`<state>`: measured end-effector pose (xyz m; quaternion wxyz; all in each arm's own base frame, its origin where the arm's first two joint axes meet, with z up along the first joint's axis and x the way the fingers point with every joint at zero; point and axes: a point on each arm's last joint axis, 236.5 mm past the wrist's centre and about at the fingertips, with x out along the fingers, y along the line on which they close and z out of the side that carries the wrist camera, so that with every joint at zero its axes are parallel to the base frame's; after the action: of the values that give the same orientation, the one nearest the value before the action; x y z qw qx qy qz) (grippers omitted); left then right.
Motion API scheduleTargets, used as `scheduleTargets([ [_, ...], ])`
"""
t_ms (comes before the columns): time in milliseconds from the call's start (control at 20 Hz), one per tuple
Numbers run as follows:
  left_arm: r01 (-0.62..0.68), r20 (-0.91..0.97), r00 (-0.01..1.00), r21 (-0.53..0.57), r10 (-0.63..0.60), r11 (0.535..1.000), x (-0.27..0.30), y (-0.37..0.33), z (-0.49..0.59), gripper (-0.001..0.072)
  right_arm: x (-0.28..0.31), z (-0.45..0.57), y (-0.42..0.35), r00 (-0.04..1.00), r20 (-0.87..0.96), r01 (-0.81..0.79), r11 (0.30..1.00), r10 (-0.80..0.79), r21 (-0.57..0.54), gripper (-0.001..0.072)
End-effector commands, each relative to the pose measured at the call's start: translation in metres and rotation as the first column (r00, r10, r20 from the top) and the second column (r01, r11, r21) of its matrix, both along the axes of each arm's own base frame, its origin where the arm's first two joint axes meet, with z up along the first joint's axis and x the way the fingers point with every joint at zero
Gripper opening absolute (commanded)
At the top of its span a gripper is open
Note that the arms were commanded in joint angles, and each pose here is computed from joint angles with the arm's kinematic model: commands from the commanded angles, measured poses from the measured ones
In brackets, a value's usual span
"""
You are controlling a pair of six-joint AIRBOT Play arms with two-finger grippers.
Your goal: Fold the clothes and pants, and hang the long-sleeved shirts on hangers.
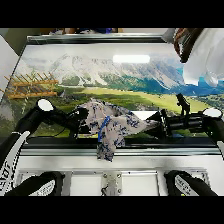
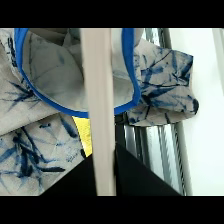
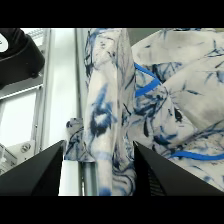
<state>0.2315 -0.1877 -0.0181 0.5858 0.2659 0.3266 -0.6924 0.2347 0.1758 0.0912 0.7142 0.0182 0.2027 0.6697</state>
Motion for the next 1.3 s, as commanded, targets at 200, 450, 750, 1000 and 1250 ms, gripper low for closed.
scheduleTargets([
  [200,-0.001,0.000,1.000,0.000,0.001,1.000,0.000,0.000,0.000,0.0017,0.003,-0.006,0.010,1.000,-0.009,-0.008,1.000,0.008,-0.004,0.0468],
  [450,-0.001,0.000,1.000,0.000,0.001,1.000,0.000,0.000,0.000,0.0017,0.002,-0.006,0.011,1.000,-0.008,-0.012,1.000,0.012,-0.006,0.0469],
  [750,-0.001,0.000,1.000,0.000,0.001,1.000,0.000,0.000,0.000,0.0017,0.002,-0.010,0.027,1.000,0.011,-0.028,0.999,0.029,-0.022,0.0469],
  [1000,-0.001,0.000,1.000,0.000,0.001,1.000,0.000,0.000,0.000,0.0017,0.005,-0.001,0.030,1.000,0.014,-0.015,1.000,0.014,0.016,0.0468],
  [1250,-0.001,0.000,1.000,0.000,0.001,1.000,0.000,0.000,0.000,0.0017,0.014,0.016,0.033,1.000,0.021,0.019,0.996,-0.021,0.090,0.0468],
])
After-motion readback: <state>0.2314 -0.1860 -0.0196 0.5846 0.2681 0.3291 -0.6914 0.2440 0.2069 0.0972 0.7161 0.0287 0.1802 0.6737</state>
